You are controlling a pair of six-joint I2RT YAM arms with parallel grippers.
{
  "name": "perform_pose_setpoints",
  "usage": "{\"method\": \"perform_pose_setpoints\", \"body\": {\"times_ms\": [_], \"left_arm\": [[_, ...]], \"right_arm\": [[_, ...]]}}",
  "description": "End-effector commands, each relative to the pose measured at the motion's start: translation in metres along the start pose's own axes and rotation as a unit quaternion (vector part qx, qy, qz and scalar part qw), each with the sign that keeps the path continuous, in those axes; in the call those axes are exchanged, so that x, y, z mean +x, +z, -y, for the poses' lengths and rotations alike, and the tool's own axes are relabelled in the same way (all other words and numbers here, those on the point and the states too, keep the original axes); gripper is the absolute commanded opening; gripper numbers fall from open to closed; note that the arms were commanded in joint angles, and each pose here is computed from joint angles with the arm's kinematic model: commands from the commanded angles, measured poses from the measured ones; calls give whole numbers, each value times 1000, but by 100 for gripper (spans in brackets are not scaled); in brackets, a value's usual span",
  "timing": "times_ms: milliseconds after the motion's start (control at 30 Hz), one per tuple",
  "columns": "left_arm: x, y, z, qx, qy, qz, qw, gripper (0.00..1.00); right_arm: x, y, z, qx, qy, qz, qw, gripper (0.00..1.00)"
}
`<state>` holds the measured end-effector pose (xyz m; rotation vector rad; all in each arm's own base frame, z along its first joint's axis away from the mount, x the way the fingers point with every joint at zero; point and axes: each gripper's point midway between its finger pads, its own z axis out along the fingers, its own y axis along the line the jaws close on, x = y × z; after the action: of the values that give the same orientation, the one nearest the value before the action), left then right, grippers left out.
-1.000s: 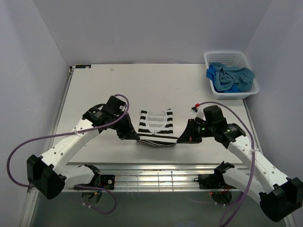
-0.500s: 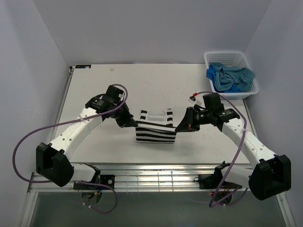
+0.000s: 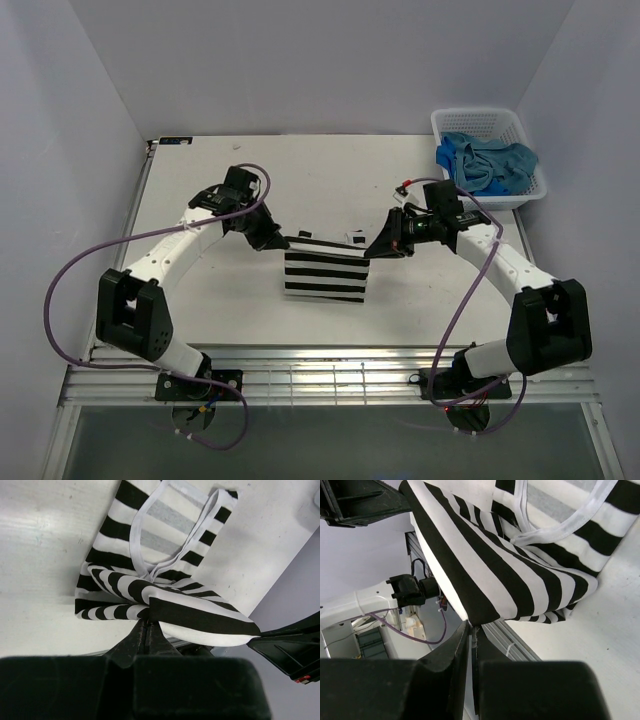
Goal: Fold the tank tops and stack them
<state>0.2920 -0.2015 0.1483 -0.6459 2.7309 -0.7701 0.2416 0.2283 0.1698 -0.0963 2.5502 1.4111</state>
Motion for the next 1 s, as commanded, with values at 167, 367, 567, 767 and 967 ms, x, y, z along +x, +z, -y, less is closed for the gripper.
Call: {"method": "perform_pose_setpoints", "body": {"times_ms": [167,367,567,767,967], "left_arm": [[-54,19,5,-16,12,57,998,0],[-71,42,3,-27,16,57,998,0],[-87,64,5,-35,18,49,998,0],[-99,75,2,-44,12,53,998,0],[-106,90,0,-43,15,44,998,0]], "right_arm": [[-46,8,2,-20,-32,30,999,8],[-67,16,20,-18,-23,39,999,8],[-86,31,35,-21,-21,43,999,8],[-104,43,56,-5,-14,52,999,8],[-118,53,77,20,-11,61,998,8]]}}
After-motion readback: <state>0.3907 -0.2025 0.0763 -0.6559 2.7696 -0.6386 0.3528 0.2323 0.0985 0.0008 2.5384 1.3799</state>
